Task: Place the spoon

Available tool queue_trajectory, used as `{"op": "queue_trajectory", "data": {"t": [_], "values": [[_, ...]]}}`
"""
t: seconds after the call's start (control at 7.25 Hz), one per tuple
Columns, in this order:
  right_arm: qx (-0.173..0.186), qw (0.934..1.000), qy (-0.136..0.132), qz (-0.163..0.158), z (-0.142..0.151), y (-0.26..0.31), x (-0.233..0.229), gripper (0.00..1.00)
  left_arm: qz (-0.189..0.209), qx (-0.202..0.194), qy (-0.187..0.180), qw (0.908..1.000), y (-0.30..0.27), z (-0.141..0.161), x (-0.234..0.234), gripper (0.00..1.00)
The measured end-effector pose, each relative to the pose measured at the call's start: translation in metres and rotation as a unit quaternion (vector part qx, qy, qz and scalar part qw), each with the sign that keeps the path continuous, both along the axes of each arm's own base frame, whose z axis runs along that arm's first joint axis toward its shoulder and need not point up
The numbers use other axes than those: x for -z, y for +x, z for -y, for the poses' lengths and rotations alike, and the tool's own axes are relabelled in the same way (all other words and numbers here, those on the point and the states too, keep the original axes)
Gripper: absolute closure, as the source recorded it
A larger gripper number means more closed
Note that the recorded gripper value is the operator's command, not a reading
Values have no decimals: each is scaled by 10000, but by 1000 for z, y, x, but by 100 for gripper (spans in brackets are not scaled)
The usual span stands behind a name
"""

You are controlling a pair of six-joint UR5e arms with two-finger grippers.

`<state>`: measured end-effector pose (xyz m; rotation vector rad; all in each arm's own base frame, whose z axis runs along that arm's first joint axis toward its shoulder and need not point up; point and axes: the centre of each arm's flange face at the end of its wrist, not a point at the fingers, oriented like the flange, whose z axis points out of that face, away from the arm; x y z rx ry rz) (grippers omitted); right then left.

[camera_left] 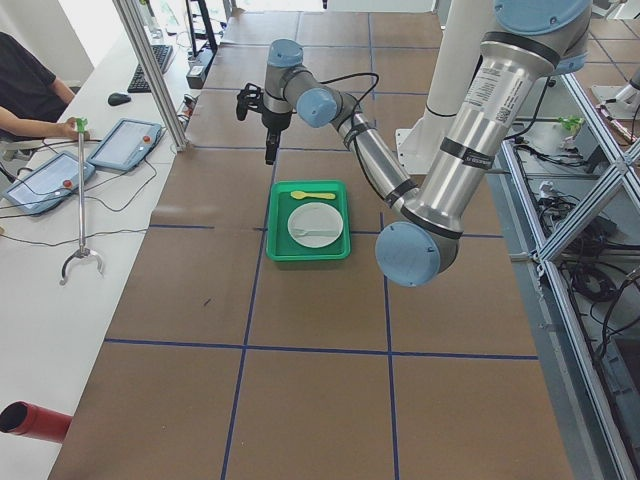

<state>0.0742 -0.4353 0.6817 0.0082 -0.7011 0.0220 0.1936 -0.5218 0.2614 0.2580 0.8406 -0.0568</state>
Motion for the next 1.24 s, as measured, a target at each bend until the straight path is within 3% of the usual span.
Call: {"op": "queue_trajectory", "data": {"t": [0.28, 0.55, 0.69, 0.97, 1.24], "values": [[-2, 10000, -1, 0, 0, 0, 0, 0, 614, -588, 417, 9955, -71, -5, -79, 0], [-4, 10000, -2, 0, 0, 0, 0, 0, 878, -1171, 605, 9874, -164, -10, -189, 0], [-3, 10000, -2, 0, 0, 0, 0, 0, 854, -1273, 521, 9868, -206, -14, -246, 0], [-1, 10000, 3, 0, 0, 0, 0, 0, 741, -1166, -120, 9903, -252, -24, -338, 0], [-2, 10000, -1, 0, 0, 0, 0, 0, 666, -1038, -592, 9906, -269, -34, -378, 0]]}}
